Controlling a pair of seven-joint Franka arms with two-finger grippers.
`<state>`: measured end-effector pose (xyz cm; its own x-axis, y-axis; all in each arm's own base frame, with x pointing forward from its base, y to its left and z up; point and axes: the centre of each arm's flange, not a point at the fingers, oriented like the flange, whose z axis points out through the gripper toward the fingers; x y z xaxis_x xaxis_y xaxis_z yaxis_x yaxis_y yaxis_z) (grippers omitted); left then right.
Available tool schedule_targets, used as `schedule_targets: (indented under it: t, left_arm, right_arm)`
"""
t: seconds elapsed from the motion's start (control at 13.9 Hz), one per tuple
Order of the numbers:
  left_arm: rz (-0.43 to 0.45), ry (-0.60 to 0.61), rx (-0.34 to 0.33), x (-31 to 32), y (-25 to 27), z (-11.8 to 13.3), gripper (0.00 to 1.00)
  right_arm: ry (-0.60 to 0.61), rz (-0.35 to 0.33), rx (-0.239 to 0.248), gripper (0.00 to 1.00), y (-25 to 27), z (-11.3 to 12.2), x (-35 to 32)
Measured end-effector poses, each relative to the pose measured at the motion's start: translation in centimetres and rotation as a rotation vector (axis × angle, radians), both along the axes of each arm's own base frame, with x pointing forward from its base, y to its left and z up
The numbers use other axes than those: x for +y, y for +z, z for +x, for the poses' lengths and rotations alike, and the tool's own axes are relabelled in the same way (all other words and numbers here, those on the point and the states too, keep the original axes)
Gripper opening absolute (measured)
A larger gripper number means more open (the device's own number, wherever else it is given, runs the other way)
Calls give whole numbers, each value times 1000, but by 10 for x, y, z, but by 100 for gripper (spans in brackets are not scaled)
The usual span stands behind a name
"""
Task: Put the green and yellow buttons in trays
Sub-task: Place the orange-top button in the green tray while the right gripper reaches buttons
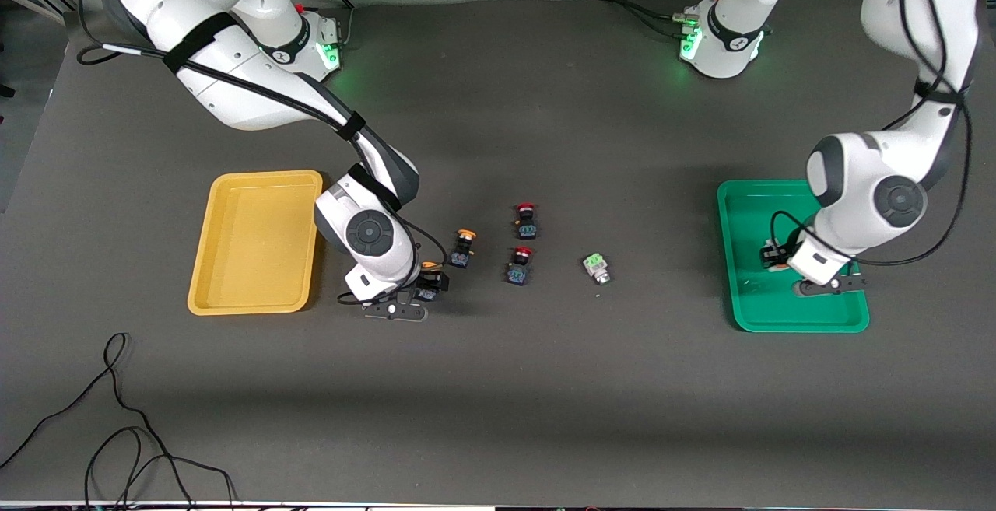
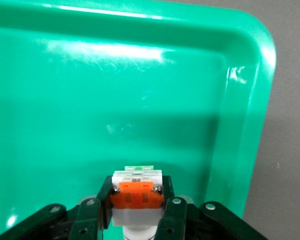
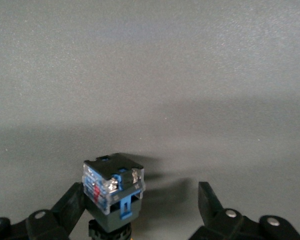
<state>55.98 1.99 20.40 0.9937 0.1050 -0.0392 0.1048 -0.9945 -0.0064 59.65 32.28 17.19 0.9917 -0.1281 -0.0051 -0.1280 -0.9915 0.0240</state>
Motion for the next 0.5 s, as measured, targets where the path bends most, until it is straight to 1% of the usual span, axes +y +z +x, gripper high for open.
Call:
schedule_targets:
  t: [0.07,0.14,0.29,0.36,0.43,0.5]
  left_arm:
    - [1,-8,2,0,-2,0,43]
    - [1,-16,-2,0,0,2,56]
    - [2,-21,-20,1,11,7,75]
    - [3,-22,-22,1,20,11,88]
    - [2,-22,-8,1,34,17,98]
    - [1,-23,12,2,54,24,100]
  right_arm:
    - [-1,-1,0,97,-3,1,-1]
    - [0,-6,-5,96,-6,2,-4]
    - [12,-17,-24,76,-7,6,-8]
    - [13,-12,-33,65,-5,8,-7]
    - [13,-9,-40,52,-3,10,-6]
    - [8,-7,-49,42,1,14,-7]
